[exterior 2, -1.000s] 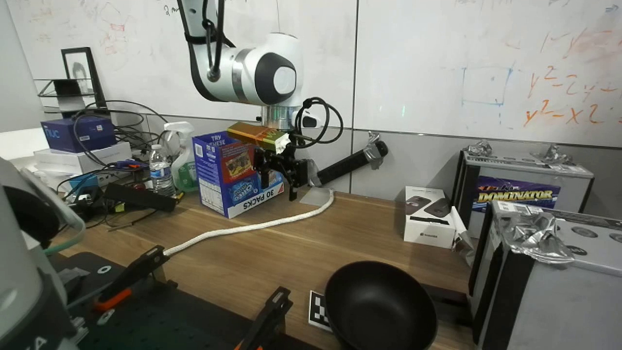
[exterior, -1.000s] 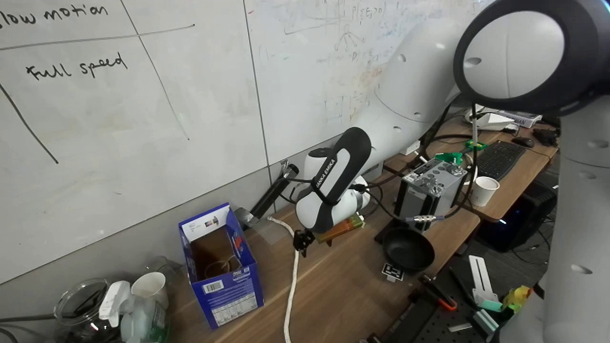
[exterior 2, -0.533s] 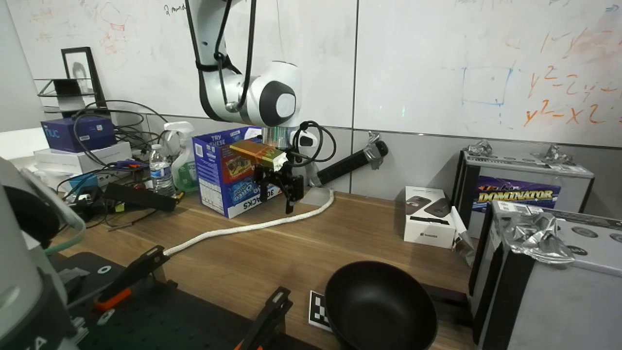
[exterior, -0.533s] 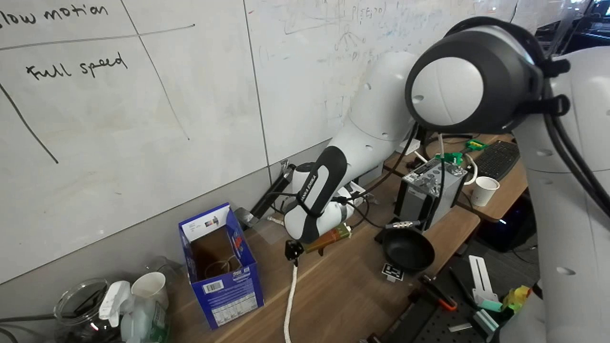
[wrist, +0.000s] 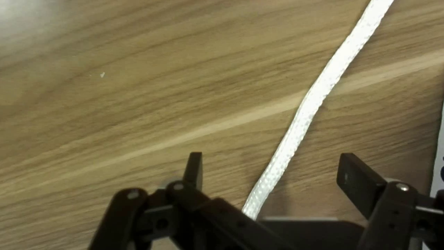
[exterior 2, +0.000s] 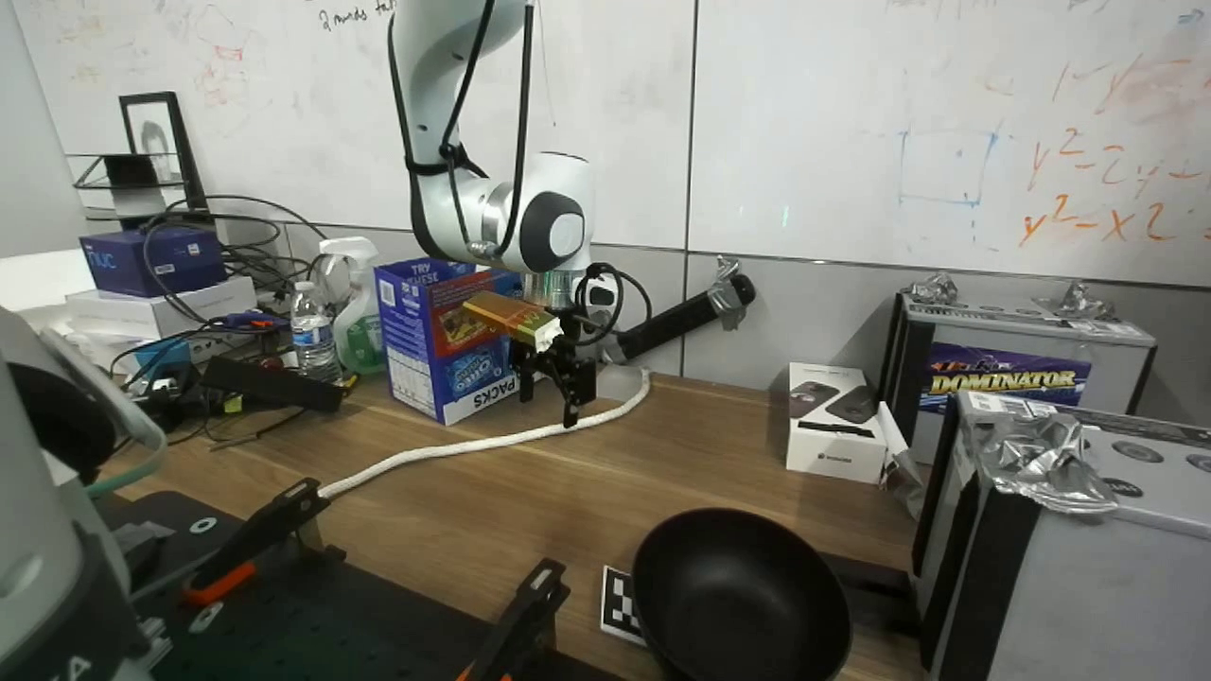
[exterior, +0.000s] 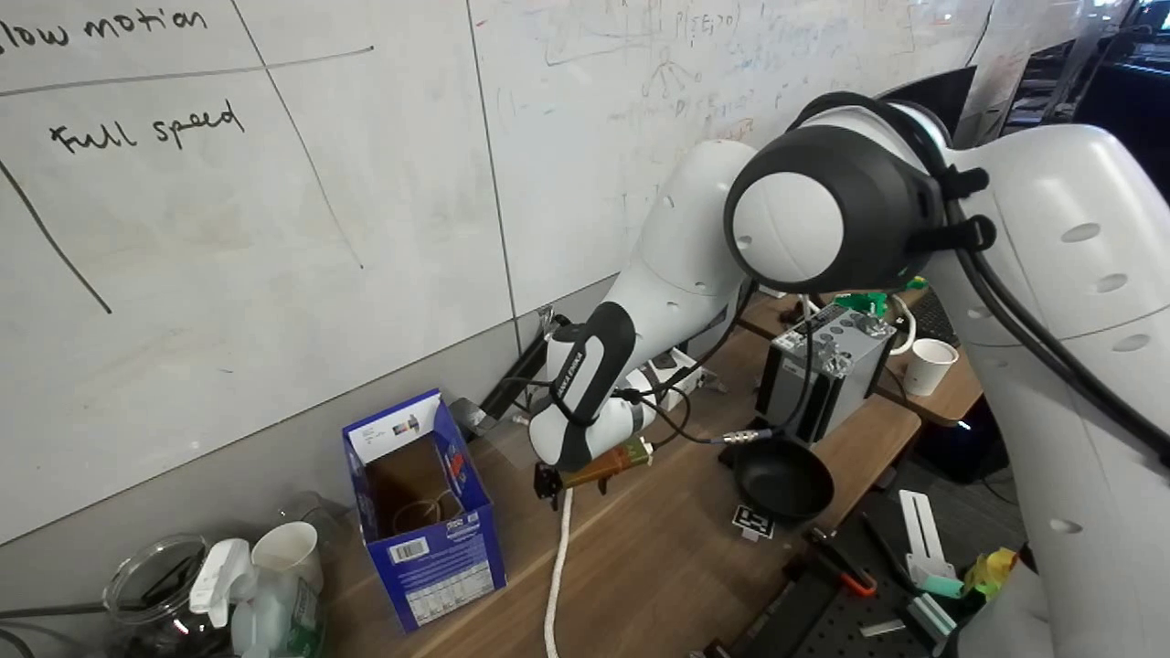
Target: Put the right and left ropes in the box
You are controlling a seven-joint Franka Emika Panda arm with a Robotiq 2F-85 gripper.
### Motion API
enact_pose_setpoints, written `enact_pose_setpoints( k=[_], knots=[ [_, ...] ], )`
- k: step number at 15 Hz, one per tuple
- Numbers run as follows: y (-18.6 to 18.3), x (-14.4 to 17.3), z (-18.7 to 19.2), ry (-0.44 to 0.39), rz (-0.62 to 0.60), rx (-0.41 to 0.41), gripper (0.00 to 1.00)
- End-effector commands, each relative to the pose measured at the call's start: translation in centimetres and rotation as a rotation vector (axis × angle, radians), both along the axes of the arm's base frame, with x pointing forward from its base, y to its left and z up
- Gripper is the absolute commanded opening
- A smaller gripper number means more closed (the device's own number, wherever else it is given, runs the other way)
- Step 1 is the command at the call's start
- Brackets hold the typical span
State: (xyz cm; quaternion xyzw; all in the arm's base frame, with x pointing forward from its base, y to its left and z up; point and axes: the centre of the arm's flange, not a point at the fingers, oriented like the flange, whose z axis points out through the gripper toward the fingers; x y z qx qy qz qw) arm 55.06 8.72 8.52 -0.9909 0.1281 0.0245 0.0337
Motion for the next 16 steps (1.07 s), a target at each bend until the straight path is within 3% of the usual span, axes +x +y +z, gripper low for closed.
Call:
enact_pose_setpoints(
  k=[1, 16],
  knots=[
    [1.6, 1.3, -0.5, -0.010, -0.055, -0.036, 1.00],
    [2.9, 1.0, -2.8, 0.010, -0.155, -0.088, 1.00]
  ],
)
